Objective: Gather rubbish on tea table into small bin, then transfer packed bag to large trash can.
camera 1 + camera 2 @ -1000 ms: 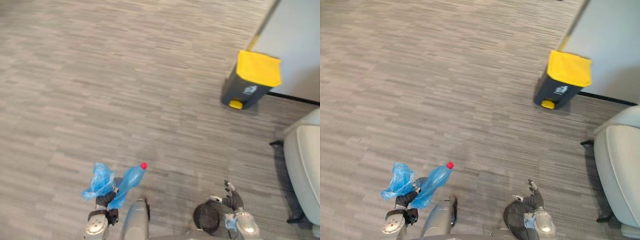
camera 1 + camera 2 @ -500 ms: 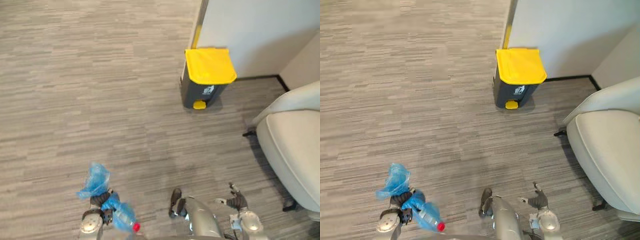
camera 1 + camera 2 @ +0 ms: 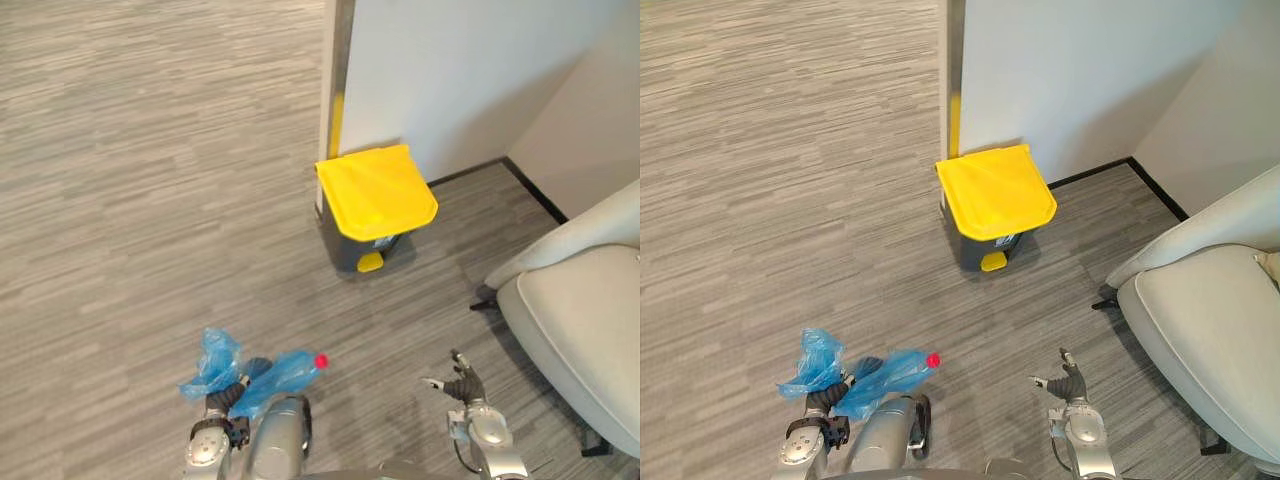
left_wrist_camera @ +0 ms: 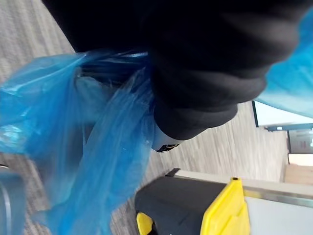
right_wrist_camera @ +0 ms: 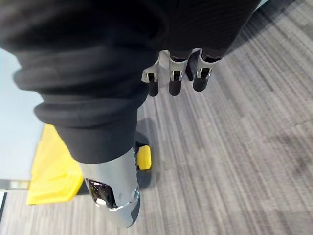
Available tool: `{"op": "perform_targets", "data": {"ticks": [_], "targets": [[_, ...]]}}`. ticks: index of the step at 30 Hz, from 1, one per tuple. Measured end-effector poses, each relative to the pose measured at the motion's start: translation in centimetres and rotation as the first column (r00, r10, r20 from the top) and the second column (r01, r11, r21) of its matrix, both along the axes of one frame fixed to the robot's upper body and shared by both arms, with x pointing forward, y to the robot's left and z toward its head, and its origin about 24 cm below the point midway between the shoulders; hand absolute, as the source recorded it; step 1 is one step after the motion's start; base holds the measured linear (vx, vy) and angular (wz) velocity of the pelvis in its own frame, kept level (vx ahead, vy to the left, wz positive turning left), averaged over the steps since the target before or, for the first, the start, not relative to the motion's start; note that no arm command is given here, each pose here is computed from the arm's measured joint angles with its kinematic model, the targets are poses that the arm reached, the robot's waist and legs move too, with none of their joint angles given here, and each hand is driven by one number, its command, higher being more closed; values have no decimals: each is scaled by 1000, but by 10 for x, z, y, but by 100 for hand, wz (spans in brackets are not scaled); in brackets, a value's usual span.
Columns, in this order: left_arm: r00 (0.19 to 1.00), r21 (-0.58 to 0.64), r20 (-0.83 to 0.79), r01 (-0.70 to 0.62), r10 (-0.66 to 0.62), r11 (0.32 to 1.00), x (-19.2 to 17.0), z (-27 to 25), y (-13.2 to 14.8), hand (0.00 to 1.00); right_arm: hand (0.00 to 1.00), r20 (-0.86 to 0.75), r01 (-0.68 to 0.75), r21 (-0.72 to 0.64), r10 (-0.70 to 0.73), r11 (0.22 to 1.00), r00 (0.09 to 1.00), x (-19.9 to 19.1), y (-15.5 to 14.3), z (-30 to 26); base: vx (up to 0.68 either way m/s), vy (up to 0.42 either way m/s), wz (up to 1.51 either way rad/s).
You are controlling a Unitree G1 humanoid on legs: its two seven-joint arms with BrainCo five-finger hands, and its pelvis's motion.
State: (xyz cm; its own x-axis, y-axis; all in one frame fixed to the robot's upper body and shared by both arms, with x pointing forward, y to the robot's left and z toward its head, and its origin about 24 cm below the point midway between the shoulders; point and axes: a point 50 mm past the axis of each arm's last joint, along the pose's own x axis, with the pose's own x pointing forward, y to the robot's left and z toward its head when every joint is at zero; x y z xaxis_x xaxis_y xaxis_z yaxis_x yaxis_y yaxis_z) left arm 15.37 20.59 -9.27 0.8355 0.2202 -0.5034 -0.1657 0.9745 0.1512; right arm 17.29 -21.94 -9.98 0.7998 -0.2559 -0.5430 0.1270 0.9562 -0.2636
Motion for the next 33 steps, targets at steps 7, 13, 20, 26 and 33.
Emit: {"op": "perform_targets", "data": {"ticks": [7,13,20,26,33], "targets": [[999,32,51,3,-4,999,20,10,7,100,0,18,-40,-20,40,999,999,3,4,4,532,10,10],[998,1,-8,-64,64,998,10,-3,7,100,0,-58,-13,-59,10,998,998,-8,-12,-4,591,-114,34],[1000,-48,-19,-18,17,999,8,-8,-16,100,0,0,24,-52,-24,998,1000,-5,-13,4,335,57,-15],[1000,-38,-17,0,-1,999,13,-7,-15,100,0,-52,79,-30,-81,996,995,-25,-12,-6,166,133,-30],[998,-22,-54,-12,11,1000,1,-12,-8,100,0,-131,156,-5,-155,988,979,-43,-18,-19,31,-16,-24]]}}
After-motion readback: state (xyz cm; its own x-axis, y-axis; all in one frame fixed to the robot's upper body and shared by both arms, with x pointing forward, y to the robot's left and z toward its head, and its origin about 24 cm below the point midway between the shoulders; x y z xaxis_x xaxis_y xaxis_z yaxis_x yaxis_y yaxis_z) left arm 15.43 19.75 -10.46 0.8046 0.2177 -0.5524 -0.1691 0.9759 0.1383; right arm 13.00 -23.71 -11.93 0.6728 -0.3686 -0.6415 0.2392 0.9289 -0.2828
